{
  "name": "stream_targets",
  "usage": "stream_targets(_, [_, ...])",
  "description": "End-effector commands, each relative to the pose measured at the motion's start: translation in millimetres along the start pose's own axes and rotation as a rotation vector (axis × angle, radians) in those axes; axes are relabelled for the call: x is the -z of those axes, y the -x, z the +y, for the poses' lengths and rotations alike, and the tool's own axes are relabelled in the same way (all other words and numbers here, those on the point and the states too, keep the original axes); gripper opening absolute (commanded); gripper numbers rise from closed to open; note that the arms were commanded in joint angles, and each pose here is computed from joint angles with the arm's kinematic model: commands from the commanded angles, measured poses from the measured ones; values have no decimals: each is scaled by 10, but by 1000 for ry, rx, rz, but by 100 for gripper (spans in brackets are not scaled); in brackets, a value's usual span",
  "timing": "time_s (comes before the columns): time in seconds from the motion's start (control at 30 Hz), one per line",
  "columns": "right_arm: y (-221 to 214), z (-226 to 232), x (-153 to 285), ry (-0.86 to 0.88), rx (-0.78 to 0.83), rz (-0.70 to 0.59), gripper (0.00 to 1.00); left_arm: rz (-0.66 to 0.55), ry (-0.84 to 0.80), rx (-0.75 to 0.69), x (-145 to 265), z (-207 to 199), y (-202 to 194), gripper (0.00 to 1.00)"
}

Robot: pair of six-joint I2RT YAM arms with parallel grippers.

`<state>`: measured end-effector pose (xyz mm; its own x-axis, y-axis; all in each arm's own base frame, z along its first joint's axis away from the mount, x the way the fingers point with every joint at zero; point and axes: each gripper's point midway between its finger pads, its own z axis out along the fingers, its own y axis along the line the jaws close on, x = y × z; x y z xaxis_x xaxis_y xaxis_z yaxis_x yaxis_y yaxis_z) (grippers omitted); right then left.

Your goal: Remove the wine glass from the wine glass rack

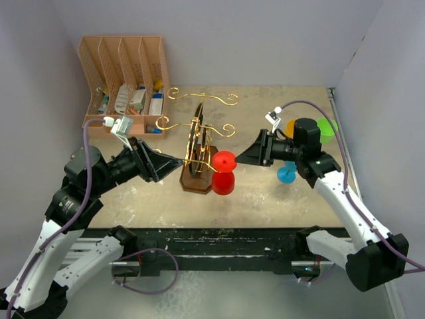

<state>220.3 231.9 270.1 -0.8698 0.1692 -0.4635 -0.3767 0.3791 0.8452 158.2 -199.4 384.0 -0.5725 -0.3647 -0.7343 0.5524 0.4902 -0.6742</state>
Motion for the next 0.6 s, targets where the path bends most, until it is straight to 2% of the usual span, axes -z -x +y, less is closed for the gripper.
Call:
stream_targets(0.0, [122, 222, -13, 88, 64, -33, 49, -40, -15, -40, 36, -68, 104, 57])
stream_targets(0.43, [116, 321, -47, 149, 61, -18, 49, -23, -1, -29, -6, 13, 34, 58])
stream_targets(0.57, [112, 264, -61, 120, 58, -16, 48, -22, 2, -27, -1, 24, 23, 57])
